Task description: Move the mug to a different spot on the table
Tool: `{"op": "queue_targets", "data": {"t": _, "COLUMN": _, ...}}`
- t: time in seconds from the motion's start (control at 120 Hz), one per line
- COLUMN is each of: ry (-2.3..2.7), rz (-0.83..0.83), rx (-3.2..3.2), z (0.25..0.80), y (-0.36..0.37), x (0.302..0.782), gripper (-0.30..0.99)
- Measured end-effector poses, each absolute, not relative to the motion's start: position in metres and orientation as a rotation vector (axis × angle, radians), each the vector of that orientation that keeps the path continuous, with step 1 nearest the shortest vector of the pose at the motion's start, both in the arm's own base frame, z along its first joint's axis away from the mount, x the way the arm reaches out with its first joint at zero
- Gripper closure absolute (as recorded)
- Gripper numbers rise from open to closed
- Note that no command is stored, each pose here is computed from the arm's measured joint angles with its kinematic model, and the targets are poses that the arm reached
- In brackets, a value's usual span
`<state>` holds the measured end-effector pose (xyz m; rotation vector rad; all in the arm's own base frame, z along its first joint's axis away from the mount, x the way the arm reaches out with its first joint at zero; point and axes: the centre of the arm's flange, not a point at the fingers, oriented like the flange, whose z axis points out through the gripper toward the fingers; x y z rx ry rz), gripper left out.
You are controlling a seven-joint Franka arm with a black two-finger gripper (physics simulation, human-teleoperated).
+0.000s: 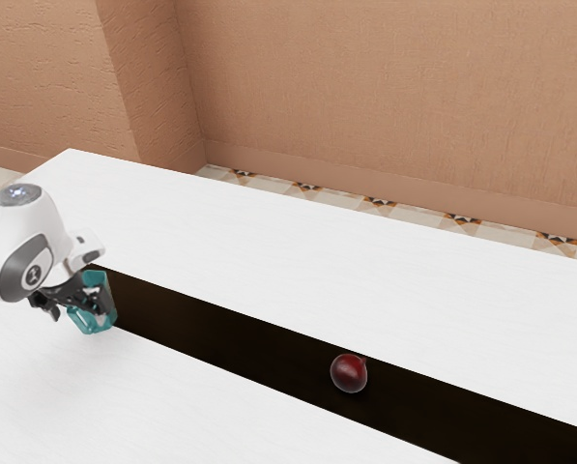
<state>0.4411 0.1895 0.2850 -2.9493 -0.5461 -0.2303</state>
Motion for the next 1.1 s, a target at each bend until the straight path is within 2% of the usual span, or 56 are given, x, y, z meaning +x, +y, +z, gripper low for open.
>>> {"op": "queue_targets", "data": {"t": 0.242, "ry": -0.36, "rz": -0.337, "rx": -2.957, "z": 0.279, "y": 0.179, "x": 0.45, "gripper": 0.06}}
{"op": "queue_targets", "data": {"t": 0.408, "ry": -0.32, "rz": -0.379, "rx": -2.946, "z": 0.285, "y": 0.189, "x": 0.45, "gripper": 0.19}}
{"op": "queue_targets", "data": {"t": 0.633, "ry": -0.297, "rz": -0.398, "rx": -2.947, "z": 0.287, "y": 0.195, "x": 0.448, "gripper": 0.45}}
{"op": "queue_targets", "data": {"t": 0.842, "ry": -0.266, "rz": -0.413, "rx": -2.951, "z": 0.29, "y": 0.193, "x": 0.45, "gripper": 0.57}}
{"op": "queue_targets", "data": {"t": 1.1, "ry": -0.225, "rz": -0.486, "rx": -2.935, "z": 0.314, "y": 0.191, "x": 0.452, "gripper": 0.59}}
